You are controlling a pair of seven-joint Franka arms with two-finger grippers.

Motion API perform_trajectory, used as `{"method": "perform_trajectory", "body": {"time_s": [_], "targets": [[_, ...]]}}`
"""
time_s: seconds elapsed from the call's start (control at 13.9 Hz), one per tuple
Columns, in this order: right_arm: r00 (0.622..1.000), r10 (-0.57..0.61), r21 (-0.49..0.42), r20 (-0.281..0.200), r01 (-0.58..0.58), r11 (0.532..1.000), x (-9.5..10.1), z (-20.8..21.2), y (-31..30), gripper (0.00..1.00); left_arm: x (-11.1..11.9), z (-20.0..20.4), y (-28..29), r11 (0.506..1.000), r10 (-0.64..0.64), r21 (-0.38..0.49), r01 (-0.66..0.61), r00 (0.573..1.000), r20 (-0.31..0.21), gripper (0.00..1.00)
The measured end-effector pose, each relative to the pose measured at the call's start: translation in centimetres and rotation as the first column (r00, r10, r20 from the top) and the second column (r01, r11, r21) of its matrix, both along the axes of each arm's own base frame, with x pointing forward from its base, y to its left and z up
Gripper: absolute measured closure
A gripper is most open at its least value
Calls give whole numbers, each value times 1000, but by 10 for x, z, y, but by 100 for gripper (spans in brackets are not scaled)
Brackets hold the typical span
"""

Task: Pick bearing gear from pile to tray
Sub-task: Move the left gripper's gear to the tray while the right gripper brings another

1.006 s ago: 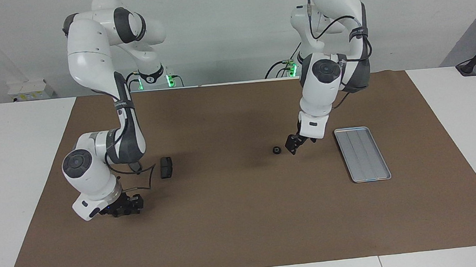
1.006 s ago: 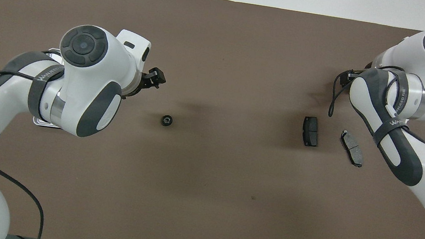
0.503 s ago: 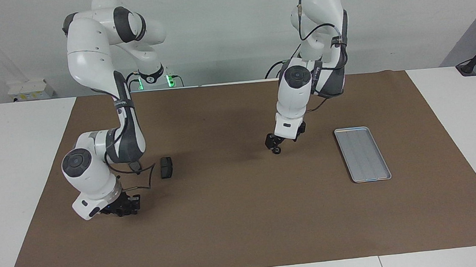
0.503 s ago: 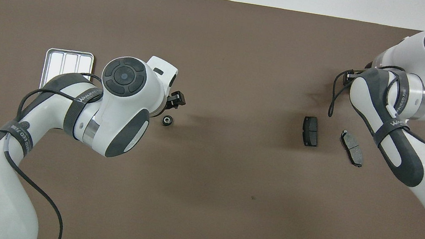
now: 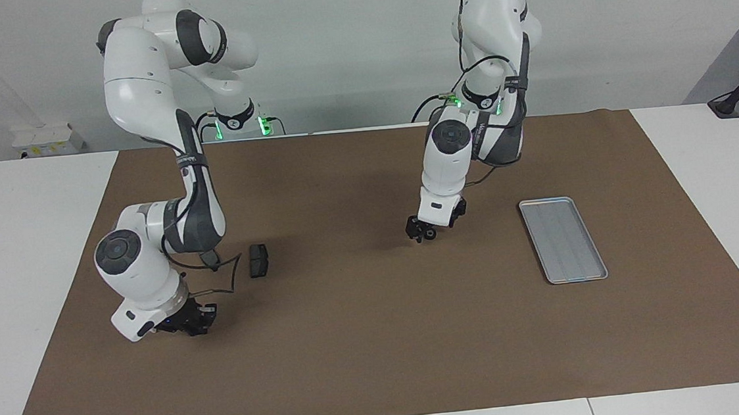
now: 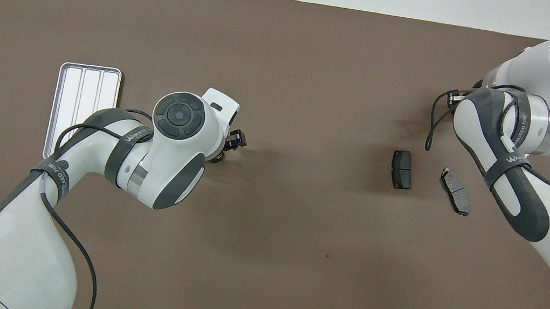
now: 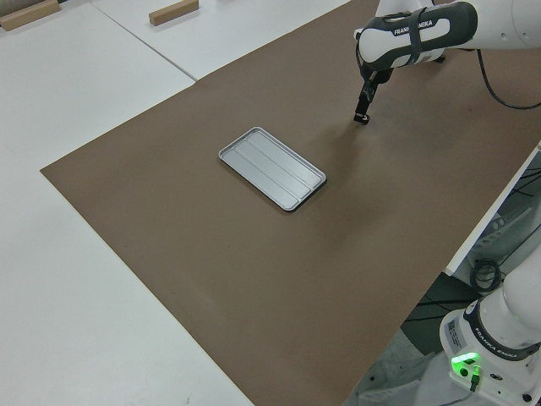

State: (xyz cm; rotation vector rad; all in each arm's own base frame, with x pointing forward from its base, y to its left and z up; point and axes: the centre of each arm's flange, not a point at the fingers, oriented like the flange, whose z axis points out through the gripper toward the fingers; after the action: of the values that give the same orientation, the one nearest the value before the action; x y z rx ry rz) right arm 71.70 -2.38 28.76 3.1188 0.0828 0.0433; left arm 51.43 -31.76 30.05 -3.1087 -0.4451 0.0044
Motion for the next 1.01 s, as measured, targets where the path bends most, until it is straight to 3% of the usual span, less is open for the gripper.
{"method": "perform_trajectory", "body": {"time_s": [0.22, 0.43, 0.57, 0.79, 1.01], "targets": [[999, -3, -6, -42, 3, 1000, -2, 9, -2, 76, -13, -12, -10, 1000, -22, 4, 22, 1000, -7, 1], [994, 15, -9, -104, -16, 1000, -5, 78, 15, 76, -13, -15, -7, 1000, -16, 7, 16, 1000, -7, 10], [991, 19, -9, -135, -20, 1000, -20, 138, 42, 76, -10, -13, -3, 1000, -9, 4, 9, 1000, 0, 20], [987, -72, -4, -141, 73, 997, -54, 211, 104, 76, -3, -13, 5, 1000, 8, -2, -8, 1000, 13, 18], [977, -170, -18, -126, 169, 985, -83, 245, 177, 76, -3, -13, 6, 1000, 11, -5, -10, 1000, 19, 20]]}}
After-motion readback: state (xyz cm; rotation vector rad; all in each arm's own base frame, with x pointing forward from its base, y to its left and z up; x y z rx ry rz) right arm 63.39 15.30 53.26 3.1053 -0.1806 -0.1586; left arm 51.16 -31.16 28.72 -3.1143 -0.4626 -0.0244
